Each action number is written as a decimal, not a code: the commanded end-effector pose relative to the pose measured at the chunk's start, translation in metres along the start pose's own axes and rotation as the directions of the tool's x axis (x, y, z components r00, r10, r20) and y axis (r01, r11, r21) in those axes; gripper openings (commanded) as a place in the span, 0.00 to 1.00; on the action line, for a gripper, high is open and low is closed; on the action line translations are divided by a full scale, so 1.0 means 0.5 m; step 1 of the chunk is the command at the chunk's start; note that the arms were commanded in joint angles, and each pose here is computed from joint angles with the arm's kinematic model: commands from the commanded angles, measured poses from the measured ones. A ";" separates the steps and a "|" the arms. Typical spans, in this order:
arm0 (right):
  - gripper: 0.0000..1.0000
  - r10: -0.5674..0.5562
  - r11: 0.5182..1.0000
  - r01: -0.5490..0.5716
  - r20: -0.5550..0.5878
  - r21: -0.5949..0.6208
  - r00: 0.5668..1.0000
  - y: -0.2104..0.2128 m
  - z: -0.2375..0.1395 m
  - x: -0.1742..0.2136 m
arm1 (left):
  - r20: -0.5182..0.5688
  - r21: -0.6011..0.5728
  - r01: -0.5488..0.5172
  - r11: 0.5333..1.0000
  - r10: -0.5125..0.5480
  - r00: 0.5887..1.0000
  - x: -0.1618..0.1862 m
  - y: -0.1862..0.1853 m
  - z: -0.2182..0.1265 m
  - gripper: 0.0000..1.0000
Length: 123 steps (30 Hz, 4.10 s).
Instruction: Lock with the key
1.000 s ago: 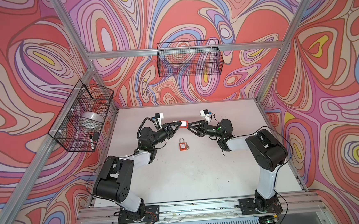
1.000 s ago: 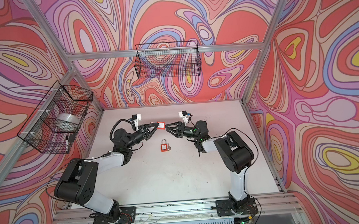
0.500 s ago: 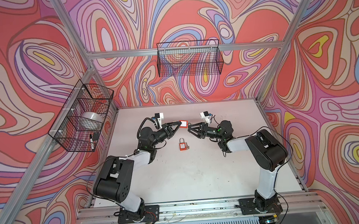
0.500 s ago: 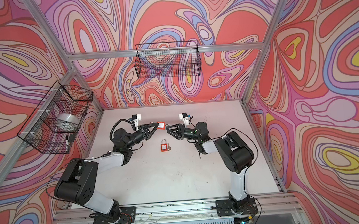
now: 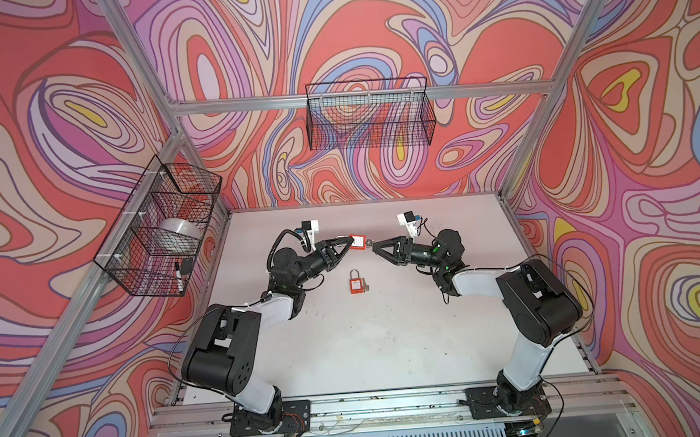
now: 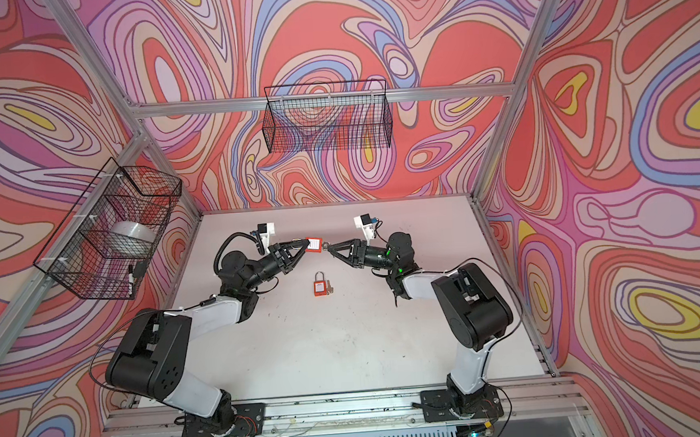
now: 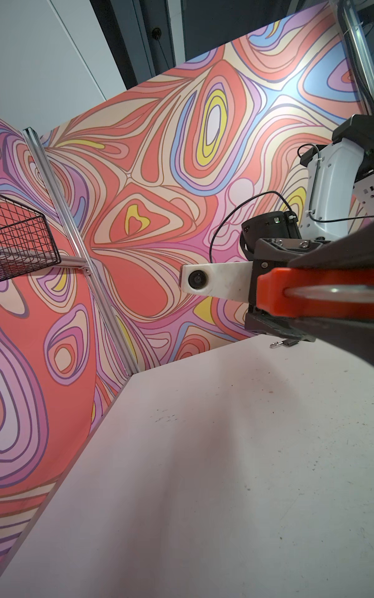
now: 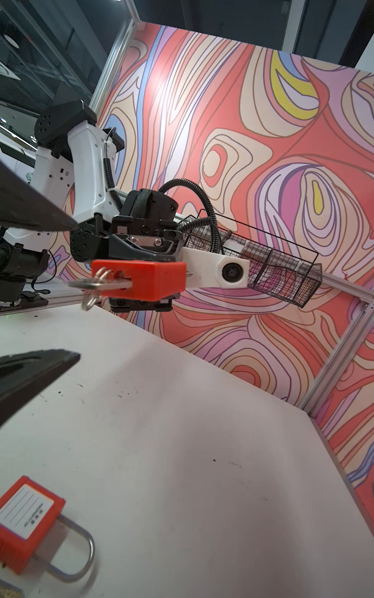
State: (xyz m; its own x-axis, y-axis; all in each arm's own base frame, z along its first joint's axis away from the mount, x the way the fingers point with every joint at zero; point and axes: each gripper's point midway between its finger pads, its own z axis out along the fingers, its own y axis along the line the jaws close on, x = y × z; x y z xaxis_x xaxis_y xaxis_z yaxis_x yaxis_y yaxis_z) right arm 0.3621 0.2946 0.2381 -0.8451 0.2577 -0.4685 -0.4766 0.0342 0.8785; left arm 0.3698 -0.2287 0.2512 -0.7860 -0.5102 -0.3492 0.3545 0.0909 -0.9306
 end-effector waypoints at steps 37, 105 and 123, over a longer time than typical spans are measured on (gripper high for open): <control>0.00 -0.004 0.993 -0.002 -0.050 -0.120 0.999 0.031 0.026 -0.023 | 0.013 0.082 -0.069 0.994 0.068 0.998 -0.016 -0.065 -0.002 0.00; 0.00 -0.003 0.995 -0.003 -0.059 -0.103 0.998 0.010 0.080 -0.006 | 0.058 0.082 -0.060 0.995 0.055 0.997 -0.035 -0.060 -0.033 0.00; 0.00 -0.187 0.979 0.193 -0.098 0.056 0.977 -0.012 0.053 0.013 | 0.086 0.090 -0.031 0.995 0.023 0.996 -0.048 -0.055 -0.034 0.00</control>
State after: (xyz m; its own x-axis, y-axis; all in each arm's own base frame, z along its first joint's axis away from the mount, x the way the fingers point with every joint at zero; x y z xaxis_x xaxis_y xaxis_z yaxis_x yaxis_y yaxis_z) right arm 0.3680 0.3239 0.2375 -0.7831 0.1754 -0.5966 -0.5902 0.0926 0.8019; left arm 0.3740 -0.2088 0.2554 -0.7693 -0.5591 -0.3091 0.3323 0.0631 -0.9411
